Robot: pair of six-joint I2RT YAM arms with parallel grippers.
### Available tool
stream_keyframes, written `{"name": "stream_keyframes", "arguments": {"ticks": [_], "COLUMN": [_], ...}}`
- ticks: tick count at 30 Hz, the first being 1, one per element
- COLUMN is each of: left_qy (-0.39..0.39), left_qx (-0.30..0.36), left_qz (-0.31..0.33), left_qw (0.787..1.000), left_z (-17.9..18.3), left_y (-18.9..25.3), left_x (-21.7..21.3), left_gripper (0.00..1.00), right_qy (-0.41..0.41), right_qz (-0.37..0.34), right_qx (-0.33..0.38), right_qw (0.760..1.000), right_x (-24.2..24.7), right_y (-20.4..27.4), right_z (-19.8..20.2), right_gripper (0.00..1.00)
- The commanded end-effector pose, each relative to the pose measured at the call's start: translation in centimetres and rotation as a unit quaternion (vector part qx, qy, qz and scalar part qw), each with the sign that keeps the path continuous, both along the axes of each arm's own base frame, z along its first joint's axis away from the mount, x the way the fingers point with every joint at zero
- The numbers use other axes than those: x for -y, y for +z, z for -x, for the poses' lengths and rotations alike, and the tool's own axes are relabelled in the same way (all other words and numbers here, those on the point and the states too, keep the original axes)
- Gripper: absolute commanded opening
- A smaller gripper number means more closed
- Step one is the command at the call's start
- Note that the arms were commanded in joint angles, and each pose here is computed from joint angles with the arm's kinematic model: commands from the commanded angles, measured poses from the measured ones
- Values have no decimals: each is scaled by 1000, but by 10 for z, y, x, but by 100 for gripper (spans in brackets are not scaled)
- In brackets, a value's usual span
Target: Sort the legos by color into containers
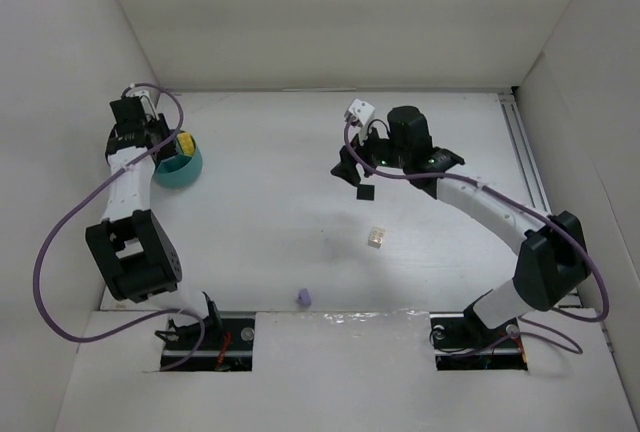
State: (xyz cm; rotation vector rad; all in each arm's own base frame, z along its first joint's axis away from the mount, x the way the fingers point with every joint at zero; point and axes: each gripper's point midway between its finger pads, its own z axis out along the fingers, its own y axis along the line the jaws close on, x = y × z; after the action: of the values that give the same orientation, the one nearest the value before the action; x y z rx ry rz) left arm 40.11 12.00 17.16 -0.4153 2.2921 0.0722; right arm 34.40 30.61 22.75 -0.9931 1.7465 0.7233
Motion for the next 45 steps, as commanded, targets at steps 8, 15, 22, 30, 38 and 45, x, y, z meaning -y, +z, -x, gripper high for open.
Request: {"name": "stream_keyframes", "arguments": {"ticks": [8,15,22,30,38,45], "left_qy": [0,3,7,-38,-56,-40], "left_qx": [17,4,3,54,192,192], "left_qz": [-45,-50,-53,-33,-30,-21], "left_qw": [999,999,999,997,979,980], "left_z": [-24,-28,-30,-17,14,36], "left_y": [11,3,6,32,130,135], "left_x": [-8,-9,-11,8,26,24], "left_gripper": [20,30,43,59,68,80], "right_qy": [3,3,3,51,295,410], "right_qz": [-18,-21,-16,40,208,239], "right_qx": [11,15,7,-25,-145,-83], "right_qw": [1000,1000,1000,998,921,876], "right_x": [-6,-8,-8,-9,-18,1], "right_y": [21,25,19,-22,-97,-110], "right_z": [-7,-10,-11,20,134,176], "right_gripper": [77,77,77,76,63,60]}}
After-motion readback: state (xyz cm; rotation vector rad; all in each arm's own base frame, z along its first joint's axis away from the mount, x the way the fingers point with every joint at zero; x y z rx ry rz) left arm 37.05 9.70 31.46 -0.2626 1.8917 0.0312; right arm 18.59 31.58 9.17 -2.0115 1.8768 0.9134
